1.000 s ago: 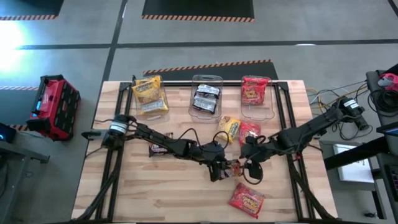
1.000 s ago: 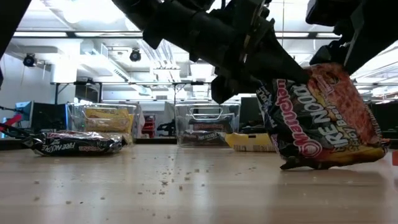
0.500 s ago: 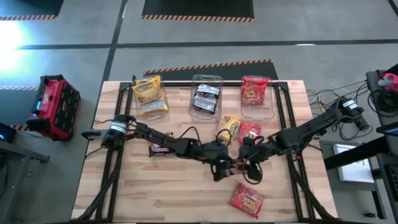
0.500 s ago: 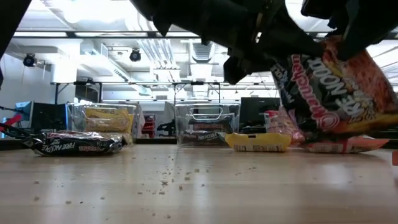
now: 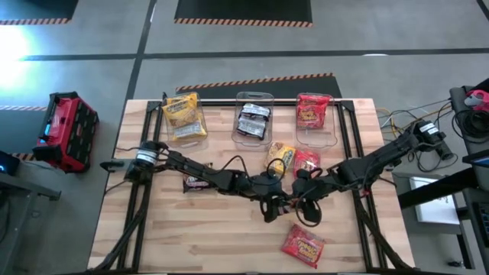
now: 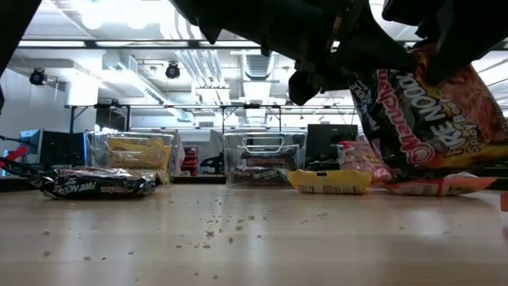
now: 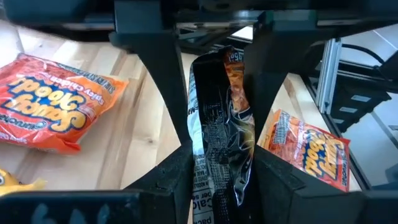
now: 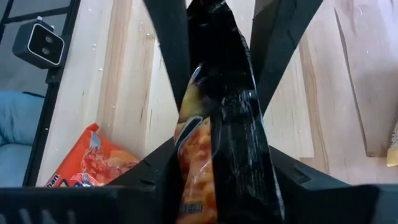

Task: Sort Maruchan noodles
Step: Put the black noodle pack into the middle transparent bin

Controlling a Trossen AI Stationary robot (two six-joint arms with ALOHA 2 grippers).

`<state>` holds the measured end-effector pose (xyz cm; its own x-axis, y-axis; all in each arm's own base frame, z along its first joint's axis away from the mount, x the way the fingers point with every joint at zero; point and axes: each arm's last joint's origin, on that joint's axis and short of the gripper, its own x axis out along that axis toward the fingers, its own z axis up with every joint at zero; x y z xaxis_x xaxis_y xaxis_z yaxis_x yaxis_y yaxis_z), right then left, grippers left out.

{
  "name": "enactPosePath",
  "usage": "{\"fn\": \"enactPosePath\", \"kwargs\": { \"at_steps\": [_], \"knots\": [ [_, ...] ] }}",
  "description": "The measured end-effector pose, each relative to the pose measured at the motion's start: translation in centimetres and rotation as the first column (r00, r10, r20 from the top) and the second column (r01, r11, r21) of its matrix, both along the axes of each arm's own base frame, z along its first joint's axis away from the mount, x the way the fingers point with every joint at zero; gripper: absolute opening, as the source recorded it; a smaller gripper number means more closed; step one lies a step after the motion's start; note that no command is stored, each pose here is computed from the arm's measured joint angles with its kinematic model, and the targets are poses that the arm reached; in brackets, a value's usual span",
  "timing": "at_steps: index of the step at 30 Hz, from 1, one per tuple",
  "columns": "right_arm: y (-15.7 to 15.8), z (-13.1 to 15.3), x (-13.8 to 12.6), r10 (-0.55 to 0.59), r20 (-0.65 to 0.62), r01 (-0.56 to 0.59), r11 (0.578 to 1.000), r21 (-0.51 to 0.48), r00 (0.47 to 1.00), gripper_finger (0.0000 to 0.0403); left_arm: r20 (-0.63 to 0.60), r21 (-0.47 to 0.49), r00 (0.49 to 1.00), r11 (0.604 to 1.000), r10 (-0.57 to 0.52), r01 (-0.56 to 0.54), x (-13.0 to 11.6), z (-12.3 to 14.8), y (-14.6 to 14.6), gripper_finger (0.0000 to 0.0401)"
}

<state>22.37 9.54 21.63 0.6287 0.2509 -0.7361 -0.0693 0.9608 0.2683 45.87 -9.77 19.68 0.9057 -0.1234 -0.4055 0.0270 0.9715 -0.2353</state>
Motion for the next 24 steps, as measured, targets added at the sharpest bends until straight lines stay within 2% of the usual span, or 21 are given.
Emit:
{"fn": "enactPosePath", "kwargs": {
  "at_steps": [5, 17, 24],
  "knots": [
    [-0.02, -0.01, 0.00, -0.006, -0.001, 0.006, 1.000, -0.001, 1.000, 0.0124, 0.006, 0.004, 1.000, 1.000, 0.019, -0.019, 0.08, 0.18, 0.01, 0.0113],
    [-0.07, -0.04, -0.03, -0.014, -0.006, 0.014, 1.000, -0.003, 1.000, 0.0121, 0.003, 0.010, 0.999, 0.999, 0.047, -0.047, -0.01, 0.40, 0.21, 0.0114],
    [-0.09, -0.16, -0.16, -0.008, -0.024, 0.008, 1.000, -0.004, 1.000, 0.0123, -0.047, -0.006, 0.997, 0.998, 0.065, -0.065, -0.29, 0.34, 0.30, 0.0147]
  ]
}}
